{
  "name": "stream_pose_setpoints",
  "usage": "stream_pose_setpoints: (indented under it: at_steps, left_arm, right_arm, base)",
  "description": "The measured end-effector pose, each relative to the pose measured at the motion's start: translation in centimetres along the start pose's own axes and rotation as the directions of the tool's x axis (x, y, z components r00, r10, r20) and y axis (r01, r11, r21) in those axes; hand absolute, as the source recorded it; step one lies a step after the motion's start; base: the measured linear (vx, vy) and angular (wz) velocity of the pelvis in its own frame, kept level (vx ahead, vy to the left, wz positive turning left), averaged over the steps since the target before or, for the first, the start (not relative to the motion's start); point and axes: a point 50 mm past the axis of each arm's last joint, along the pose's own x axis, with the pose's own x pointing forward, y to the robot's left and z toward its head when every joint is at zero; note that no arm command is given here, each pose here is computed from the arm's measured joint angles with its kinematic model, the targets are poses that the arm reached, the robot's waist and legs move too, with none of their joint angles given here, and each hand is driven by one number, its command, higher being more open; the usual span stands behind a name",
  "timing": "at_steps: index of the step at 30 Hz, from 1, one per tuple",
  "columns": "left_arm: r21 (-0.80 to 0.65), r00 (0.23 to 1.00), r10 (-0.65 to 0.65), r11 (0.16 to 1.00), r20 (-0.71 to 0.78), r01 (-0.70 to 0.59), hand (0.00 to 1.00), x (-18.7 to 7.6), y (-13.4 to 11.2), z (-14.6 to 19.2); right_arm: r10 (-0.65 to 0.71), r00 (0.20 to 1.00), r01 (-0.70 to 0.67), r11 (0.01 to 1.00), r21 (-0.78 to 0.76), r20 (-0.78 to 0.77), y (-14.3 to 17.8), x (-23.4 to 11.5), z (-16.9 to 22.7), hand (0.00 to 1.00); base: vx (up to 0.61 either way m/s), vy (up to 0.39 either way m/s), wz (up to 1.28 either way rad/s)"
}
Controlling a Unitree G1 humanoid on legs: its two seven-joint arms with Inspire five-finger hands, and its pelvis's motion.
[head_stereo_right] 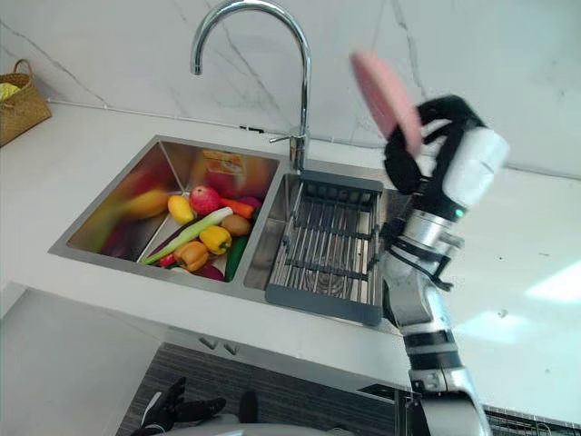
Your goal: Walk over to the sink, pick up the cup, carry it to the dishwasher, place the cup inside the dishwasher, then close the dishwasher door
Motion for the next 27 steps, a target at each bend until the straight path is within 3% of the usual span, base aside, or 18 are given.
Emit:
stream_pose_setpoints:
  at_steps: [1, 3, 7, 12, 16, 21, 24, 27]
  left_arm:
    - [-0.001, 1.0, 0.005, 1.0, -0.002, -0.005, 1.0, 0.0, -0.1, 0.0]
    - [-0.003, 1.0, 0.015, 1.0, -0.005, -0.015, 1.0, 0.0, -0.2, -0.1]
    - [-0.008, 0.999, 0.027, 1.0, -0.039, -0.027, 1.0, -0.2, -0.5, -0.6]
    - [-0.045, 0.997, 0.035, 0.998, -0.068, -0.038, 1.0, -0.6, -0.9, -1.5]
    - [-0.081, 0.996, 0.074, 0.994, -0.043, -0.077, 1.0, -1.0, -1.0, -1.7]
    - [-0.004, 0.999, 0.052, 0.999, 0.002, -0.052, 1.0, -0.8, -1.3, -0.9]
    - [0.003, 0.997, 0.064, 0.998, -0.05, -0.064, 1.0, -0.6, -0.9, -1.1]
    - [-0.03, 0.99, 0.096, 0.995, -0.101, -0.099, 1.0, -0.7, -0.1, -2.0]
  right_arm:
    - [-0.024, 0.989, 0.038, 0.995, 0.092, -0.148, -0.9, -0.6, -1.5, 0.0]
    - [-0.014, 0.955, 0.073, 0.979, 0.191, -0.295, -1.9, -1.4, -3.0, 0.0]
    - [0.085, 0.861, 0.146, 0.903, 0.405, -0.501, -3.5, -3.2, -5.2, 0.0]
    - [0.167, 0.813, 0.23, 0.788, 0.571, -0.558, -4.7, -3.8, -5.9, 0.0]
    - [0.272, 0.812, 0.207, 0.694, 0.69, -0.517, -4.0, -3.8, -5.5, 0.0]
    - [0.224, 0.851, 0.262, 0.601, 0.755, -0.474, -4.9, -3.0, -4.3, 0.0]
    - [0.144, 0.834, 0.384, 0.542, 0.748, -0.532, -6.8, -3.5, -4.9, 0.0]
    - [0.175, 0.828, 0.387, 0.51, 0.768, -0.533, -5.8, -3.9, -4.5, 0.0]
  base:
    - [0.01, -0.007, -0.17]
    - [0.01, -0.01, -0.23]
    - [-0.02, -0.024, -0.15]
    - [-0.05, -0.014, -0.26]
    - [-0.03, 0.007, -1.0]
    - [-0.08, 0.111, -1.2]
    - [-0.06, 0.163, -0.97]
    - [-0.06, 0.131, -1.27]
